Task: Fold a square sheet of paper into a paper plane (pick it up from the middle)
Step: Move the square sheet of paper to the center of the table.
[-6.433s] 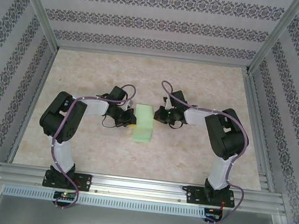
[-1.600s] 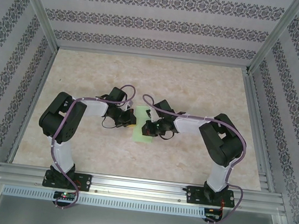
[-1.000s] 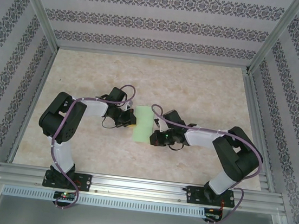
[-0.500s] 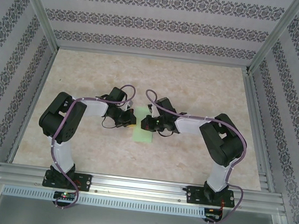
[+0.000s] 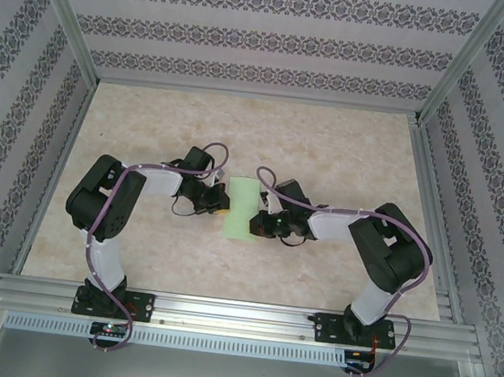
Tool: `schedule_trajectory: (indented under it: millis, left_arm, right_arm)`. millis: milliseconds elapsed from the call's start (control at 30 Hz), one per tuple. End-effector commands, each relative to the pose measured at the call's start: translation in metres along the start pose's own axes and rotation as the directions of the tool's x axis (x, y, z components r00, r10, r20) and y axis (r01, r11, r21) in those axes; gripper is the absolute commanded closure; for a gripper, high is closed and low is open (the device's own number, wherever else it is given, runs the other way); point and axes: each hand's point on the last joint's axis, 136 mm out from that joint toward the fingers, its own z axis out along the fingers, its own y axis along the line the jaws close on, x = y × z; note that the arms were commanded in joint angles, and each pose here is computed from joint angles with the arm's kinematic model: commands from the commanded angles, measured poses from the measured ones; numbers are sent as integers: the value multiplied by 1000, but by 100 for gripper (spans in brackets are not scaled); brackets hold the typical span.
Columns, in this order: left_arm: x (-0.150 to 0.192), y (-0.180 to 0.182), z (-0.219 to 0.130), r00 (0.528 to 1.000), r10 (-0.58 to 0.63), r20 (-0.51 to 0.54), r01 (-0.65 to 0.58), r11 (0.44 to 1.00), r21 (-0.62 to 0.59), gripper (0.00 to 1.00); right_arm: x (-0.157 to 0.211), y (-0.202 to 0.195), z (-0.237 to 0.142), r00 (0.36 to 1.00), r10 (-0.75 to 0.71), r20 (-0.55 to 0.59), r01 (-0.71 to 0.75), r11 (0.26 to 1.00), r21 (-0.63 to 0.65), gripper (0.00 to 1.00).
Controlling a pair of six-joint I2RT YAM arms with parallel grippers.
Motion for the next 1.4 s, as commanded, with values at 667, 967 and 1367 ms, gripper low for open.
schedule_trajectory:
  millis: [667,967,1367]
  left_arm:
    - [-42,-19,-102,938,-26,345,64,993,-99,75]
    - [-17,-35,-103,936,9,352,-4,1000,-16,77]
    - [-1,-45,-79,956,29,292,-30,1000,-2,80]
  right_arm:
    - [-76,57,50,961,205,187,-208,978,-3,98]
    - [-115,37,10,954,165,250,-192,978,88,97]
    - [-140,-14,24,969,153,196,-209,929,306,97]
